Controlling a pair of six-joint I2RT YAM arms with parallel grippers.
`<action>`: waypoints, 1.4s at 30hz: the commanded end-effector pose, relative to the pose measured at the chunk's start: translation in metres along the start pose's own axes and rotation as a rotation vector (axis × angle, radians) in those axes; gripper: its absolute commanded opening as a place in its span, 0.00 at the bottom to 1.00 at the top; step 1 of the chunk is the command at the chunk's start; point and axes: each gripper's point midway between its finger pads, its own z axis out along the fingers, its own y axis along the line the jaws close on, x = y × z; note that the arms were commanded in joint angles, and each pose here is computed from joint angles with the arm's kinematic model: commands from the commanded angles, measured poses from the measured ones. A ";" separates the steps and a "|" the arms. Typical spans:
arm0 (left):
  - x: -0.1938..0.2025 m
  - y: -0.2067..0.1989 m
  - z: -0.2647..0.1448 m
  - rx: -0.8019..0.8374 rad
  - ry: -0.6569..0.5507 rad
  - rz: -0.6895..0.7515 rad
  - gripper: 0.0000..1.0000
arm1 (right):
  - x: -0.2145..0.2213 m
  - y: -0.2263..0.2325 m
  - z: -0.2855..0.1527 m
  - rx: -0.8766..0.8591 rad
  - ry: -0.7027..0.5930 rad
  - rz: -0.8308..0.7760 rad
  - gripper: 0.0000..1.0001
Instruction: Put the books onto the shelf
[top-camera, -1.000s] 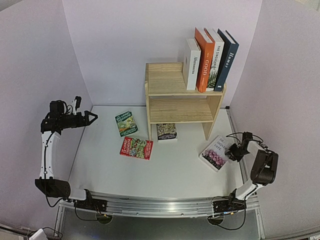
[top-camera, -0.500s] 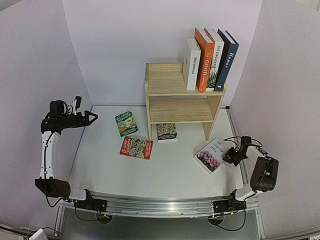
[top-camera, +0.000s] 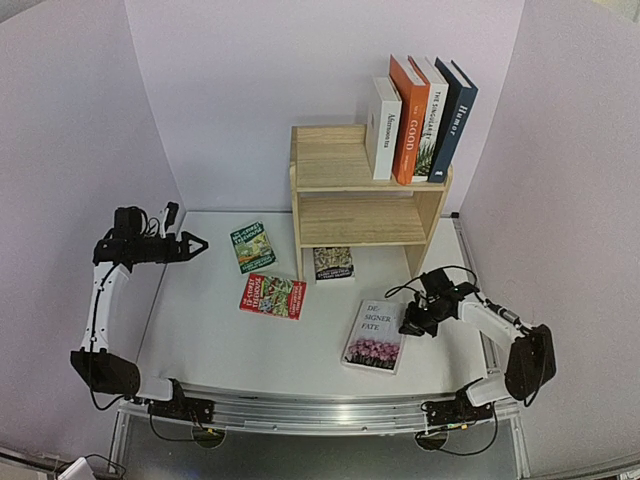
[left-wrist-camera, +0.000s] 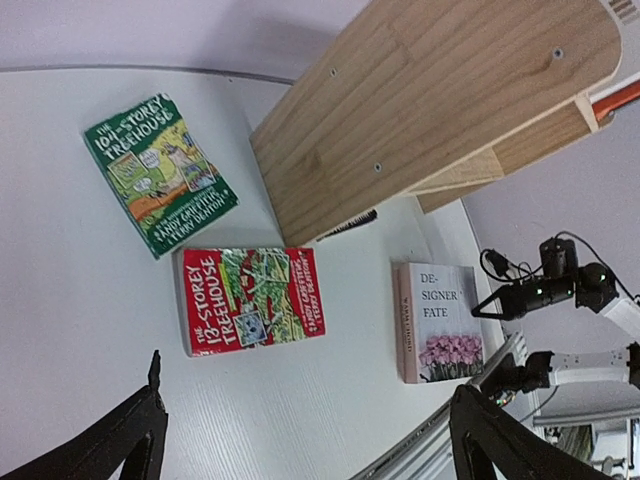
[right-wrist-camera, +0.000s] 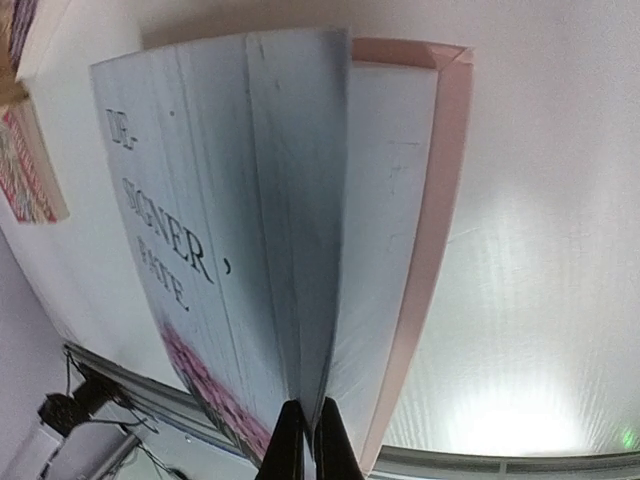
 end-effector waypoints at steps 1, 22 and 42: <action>0.025 -0.022 0.021 0.093 0.084 0.110 0.99 | 0.013 0.070 -0.017 -0.061 -0.046 -0.221 0.00; 0.145 -0.058 0.074 0.414 0.454 0.451 1.00 | 0.097 0.260 0.001 -0.258 -0.042 -0.973 0.00; 0.157 -0.083 0.096 0.719 0.451 0.893 1.00 | 0.142 0.344 -0.026 -0.544 -0.021 -1.311 0.00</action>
